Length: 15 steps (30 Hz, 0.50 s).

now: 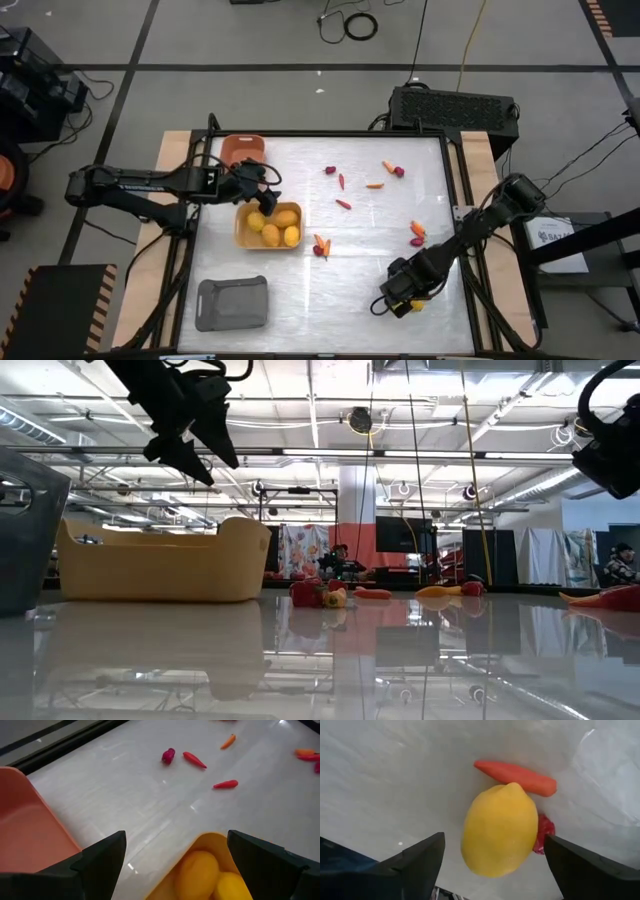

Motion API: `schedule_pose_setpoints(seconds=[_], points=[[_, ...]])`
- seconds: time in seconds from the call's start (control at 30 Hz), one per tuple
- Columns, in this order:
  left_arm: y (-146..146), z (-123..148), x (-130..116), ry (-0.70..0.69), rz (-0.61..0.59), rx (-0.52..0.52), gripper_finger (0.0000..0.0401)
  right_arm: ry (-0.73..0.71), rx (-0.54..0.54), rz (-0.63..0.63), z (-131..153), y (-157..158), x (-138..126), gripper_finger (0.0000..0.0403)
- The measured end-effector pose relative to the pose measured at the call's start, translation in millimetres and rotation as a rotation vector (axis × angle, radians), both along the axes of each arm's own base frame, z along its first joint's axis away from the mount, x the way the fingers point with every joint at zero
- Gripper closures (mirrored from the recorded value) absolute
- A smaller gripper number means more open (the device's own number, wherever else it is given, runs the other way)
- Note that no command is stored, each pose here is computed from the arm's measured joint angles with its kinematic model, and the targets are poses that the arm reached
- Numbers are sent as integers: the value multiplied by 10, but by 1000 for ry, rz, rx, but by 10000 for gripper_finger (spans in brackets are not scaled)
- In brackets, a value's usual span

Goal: Sort produce into baskets
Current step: Put the yellow lemon into the yellow bin

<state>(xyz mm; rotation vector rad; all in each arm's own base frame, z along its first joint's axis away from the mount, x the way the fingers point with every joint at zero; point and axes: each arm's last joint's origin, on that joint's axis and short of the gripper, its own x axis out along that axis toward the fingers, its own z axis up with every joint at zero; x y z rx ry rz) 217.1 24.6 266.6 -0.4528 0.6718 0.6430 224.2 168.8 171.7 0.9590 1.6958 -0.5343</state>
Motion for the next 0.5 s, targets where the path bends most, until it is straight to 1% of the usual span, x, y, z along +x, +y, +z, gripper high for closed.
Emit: schedule_pose_setpoints(seconds=[0.1,0.37,0.43,0.5], points=[[1,1,-1,0,0,0,47,-2,0,4,-1,-2,2,114],[1,0,-1,3,-4,4,47,-3,1,8,0,-4,4,233],[0,0,-2,4,-6,4,47,-3,3,8,21,0,13,250],[-6,0,0,9,-32,-4,47,-21,14,7,73,1,35,257]])
